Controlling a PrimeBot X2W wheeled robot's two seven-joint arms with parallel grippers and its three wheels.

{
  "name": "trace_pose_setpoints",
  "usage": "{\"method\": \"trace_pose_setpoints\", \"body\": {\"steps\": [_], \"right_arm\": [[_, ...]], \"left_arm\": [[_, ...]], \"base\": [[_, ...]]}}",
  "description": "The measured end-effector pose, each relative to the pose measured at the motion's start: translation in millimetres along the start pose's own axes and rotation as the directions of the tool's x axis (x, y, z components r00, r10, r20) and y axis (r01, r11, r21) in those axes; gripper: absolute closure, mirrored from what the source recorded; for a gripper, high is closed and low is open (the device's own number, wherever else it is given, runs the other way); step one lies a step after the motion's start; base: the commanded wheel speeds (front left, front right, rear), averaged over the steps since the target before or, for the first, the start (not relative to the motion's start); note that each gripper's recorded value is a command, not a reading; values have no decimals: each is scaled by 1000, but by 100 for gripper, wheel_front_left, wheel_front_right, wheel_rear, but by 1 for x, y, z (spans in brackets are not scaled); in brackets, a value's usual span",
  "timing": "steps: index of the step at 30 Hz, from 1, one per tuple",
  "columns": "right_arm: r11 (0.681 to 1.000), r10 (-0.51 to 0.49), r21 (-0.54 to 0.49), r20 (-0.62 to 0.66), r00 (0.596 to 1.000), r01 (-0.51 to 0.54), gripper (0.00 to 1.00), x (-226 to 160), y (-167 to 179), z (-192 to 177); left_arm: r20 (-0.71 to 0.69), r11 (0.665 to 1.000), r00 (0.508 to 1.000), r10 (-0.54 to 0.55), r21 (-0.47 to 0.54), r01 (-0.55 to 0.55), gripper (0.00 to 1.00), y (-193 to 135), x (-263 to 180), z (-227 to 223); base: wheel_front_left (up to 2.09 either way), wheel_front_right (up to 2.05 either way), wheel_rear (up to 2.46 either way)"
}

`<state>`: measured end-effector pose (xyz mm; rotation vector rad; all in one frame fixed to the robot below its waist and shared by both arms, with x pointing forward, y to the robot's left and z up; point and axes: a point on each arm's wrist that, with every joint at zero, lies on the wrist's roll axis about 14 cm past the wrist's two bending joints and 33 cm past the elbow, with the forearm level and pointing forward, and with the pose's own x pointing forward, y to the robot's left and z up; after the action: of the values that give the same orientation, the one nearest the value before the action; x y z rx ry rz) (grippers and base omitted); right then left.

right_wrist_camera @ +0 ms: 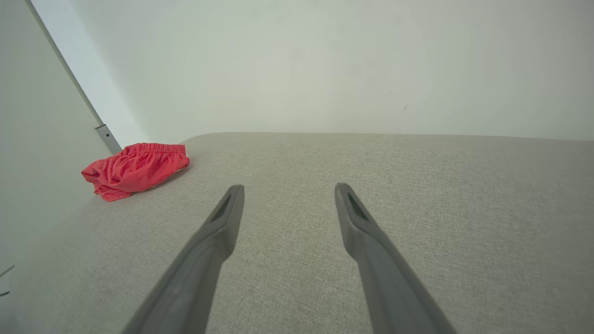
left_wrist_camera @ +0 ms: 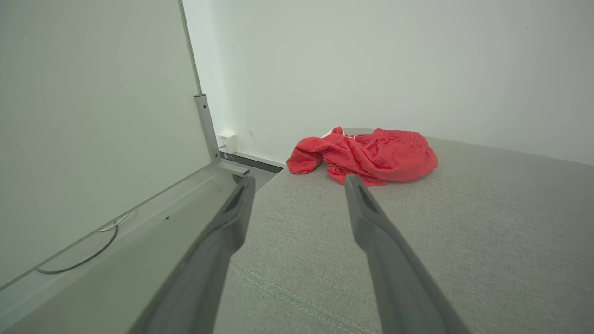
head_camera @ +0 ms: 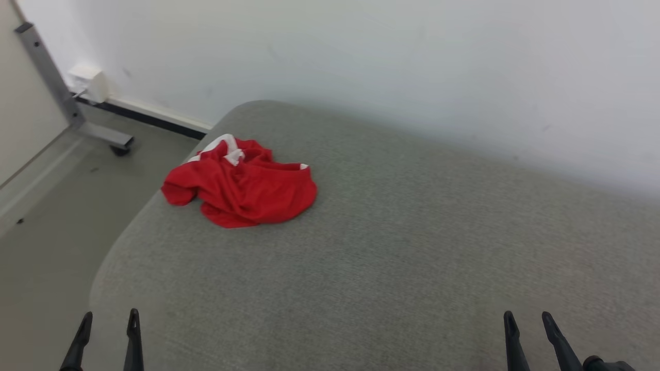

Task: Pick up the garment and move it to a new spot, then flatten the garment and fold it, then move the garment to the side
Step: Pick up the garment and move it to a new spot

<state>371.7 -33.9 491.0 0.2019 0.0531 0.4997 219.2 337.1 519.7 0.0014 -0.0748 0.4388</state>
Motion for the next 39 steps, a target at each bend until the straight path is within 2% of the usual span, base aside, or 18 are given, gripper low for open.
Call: {"method": "trace_pose_setpoints", "body": {"steps": [2,3,11,20,25,31,37,39], "right_arm": [[1000,16,0,-4,1000,-16,0,3,5,-1],[999,53,2,-10,999,-53,0,10,16,-3],[993,116,8,-28,993,-116,0,27,33,-8],[993,119,3,-32,992,-119,0,30,32,-9],[996,89,-10,-25,996,-89,0,31,20,-5],[998,52,-43,7,999,-51,0,41,0,9],[998,-20,-61,41,999,22,0,50,-33,18],[996,-68,-61,48,997,71,0,50,-53,17]], "left_arm": [[1,1000,1000,17,-2,-17,0,5,-3,1],[3,998,998,61,-12,-61,0,18,-11,1],[-14,989,989,148,-3,-148,0,39,-26,-3],[-11,987,987,162,-11,-162,0,42,-21,-2],[46,991,991,128,-29,-127,0,35,8,18],[136,997,989,59,-52,-53,0,15,64,51],[206,999,978,-15,-47,25,0,-12,136,85],[217,997,974,-59,-29,67,0,-28,173,95]], "base": [[0,0,0],[0,0,0],[0,0,0],[0,0,0],[0,0,0],[0,0,0],[0,0,0],[0,0,0]]}}
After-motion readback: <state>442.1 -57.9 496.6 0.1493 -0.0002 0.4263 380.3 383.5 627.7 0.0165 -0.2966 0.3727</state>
